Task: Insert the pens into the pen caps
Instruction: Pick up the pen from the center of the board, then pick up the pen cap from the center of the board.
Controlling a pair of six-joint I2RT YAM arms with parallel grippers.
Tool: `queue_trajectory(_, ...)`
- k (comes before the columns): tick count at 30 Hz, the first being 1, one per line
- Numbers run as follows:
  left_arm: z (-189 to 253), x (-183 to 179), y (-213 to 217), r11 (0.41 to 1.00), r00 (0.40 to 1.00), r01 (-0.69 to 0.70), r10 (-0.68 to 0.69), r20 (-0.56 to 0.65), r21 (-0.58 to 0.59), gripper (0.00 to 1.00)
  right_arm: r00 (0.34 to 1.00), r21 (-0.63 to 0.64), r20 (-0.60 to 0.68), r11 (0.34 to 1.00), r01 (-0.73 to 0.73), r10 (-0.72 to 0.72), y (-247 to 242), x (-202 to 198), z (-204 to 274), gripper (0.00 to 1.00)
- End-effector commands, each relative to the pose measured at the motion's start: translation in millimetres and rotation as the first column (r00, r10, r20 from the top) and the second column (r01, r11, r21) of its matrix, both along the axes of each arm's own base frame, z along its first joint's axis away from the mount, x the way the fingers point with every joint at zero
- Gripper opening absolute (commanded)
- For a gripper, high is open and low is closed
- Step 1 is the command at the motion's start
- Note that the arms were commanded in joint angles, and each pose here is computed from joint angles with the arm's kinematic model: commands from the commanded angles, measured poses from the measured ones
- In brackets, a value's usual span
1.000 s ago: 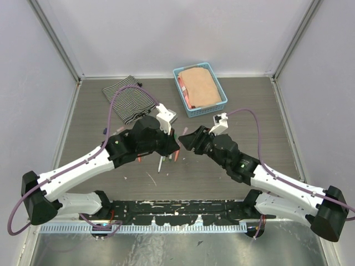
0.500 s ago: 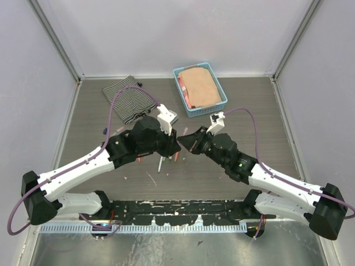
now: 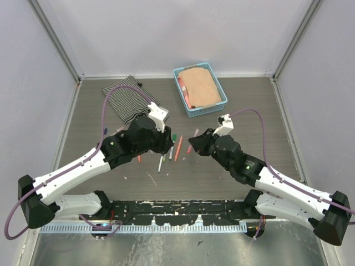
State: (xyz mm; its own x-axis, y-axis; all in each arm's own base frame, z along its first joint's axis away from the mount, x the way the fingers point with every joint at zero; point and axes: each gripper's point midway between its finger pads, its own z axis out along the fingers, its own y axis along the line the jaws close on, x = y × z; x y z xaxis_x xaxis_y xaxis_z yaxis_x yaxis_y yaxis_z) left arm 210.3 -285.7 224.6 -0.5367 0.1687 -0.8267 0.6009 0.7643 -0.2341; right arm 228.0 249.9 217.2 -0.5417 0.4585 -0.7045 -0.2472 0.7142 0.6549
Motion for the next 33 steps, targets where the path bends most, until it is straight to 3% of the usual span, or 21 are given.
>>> queue_trajectory(1, -15.0, 37.9, 43.4, 0.972, 0.98, -0.2, 0.2, 0.008, 0.127, 0.54, 0.993, -0.043, 0.071, 0.994, 0.098, -0.095, -27.3, 5.2, 24.9, 0.0)
queue_trajectory(5, -34.1, 75.7, 97.5, 0.892, 0.905, -0.398, 0.42, -0.067, 0.215, 0.55, 0.992, -0.066, 0.067, 0.992, 0.108, -0.104, -36.6, 1.0, 23.0, 0.0)
queue_trajectory(8, -52.3, 102.7, 140.8, 0.789, 0.826, -0.519, 0.562, -0.043, 0.329, 0.6, 0.993, -0.08, 0.065, 0.991, 0.104, -0.099, -39.0, -1.2, 21.7, 0.0)
queue_trajectory(13, -74.1, 129.5, 181.4, 0.708, 0.754, -0.573, 0.653, -0.074, 0.414, 0.64, 0.995, -0.098, 0.073, 0.993, 0.071, -0.064, -37.0, -4.6, 25.0, 0.0)
queue_trajectory(18, -99.9, 147.8, 207.8, 0.654, 0.728, -0.548, 0.68, -0.087, 0.521, 0.65, 0.996, -0.126, 0.082, 0.991, 0.033, -0.023, -35.4, -8.6, 31.6, 0.0)
queue_trajectory(26, -130.3, 170.7, 251.7, 0.602, 0.698, -0.499, 0.706, -0.123, 0.624, 0.68, 0.998, -0.167, 0.053, 0.986, -0.022, 0.031, -33.7, -17.1, 27.3, 0.0)
queue_trajectory(33, -145.1, 190.1, 258.3, 0.693, 0.739, -0.421, 0.636, -0.222, 0.585, 0.68, 0.999, -0.164, 0.015, 0.986, -0.033, 0.036, -28.8, -17.8, 20.1, 0.0)
